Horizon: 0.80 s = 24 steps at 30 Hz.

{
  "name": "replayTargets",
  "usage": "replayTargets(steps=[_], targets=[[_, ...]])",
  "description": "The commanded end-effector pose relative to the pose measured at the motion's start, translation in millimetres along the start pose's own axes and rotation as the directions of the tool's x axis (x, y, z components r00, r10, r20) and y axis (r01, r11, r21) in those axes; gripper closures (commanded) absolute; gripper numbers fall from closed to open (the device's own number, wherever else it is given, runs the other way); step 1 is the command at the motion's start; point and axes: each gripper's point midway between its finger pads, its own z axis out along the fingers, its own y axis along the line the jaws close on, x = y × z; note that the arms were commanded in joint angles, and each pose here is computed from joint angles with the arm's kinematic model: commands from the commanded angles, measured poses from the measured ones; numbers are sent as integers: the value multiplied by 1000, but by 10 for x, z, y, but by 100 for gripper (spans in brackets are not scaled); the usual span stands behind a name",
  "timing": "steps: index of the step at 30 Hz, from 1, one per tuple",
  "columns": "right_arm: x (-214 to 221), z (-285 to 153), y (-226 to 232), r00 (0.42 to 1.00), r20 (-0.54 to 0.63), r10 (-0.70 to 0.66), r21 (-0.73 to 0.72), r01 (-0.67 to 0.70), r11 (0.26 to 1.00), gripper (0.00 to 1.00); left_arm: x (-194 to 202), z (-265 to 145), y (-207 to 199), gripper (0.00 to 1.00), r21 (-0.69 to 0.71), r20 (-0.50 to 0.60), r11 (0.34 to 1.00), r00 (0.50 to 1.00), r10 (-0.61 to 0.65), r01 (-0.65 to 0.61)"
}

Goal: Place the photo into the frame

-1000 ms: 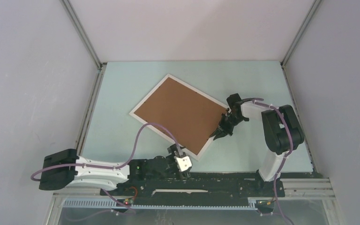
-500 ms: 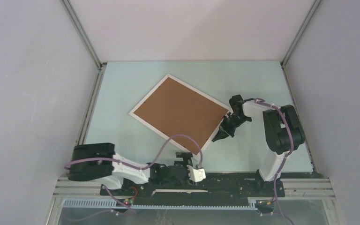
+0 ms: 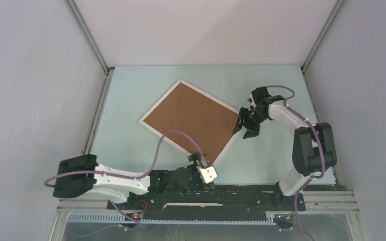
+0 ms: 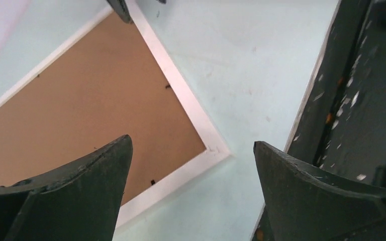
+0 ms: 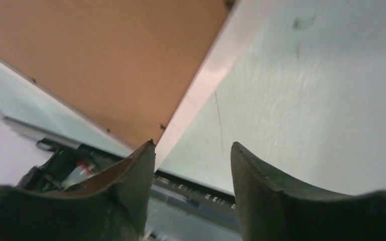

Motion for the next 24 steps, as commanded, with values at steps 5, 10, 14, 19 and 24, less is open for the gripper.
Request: replayTargets(steps=[5, 10, 14, 19, 24], targets=[[-1398, -402, 291, 801, 381, -462, 223, 405, 886, 22, -392, -121, 373, 0, 42, 32, 855, 855, -518, 516], [-1906, -306, 406, 732, 366, -575, 301, 492, 817, 20, -104, -248, 768, 0, -193, -71, 623, 622, -780, 758], [-2059, -120, 506, 711, 287, -642, 263, 586, 767, 30, 170, -353, 933, 0, -294, -63, 350, 347, -936, 890], [-2069, 105, 396, 733, 209, -648, 223, 609, 761, 34, 641, -462, 791, 0, -408, -104, 41, -2, -995, 912], [-1969, 279, 251, 754, 171, -634, 192, 606, 772, 39, 1021, -468, 689, 0, -480, -35, -204, -251, -967, 853]])
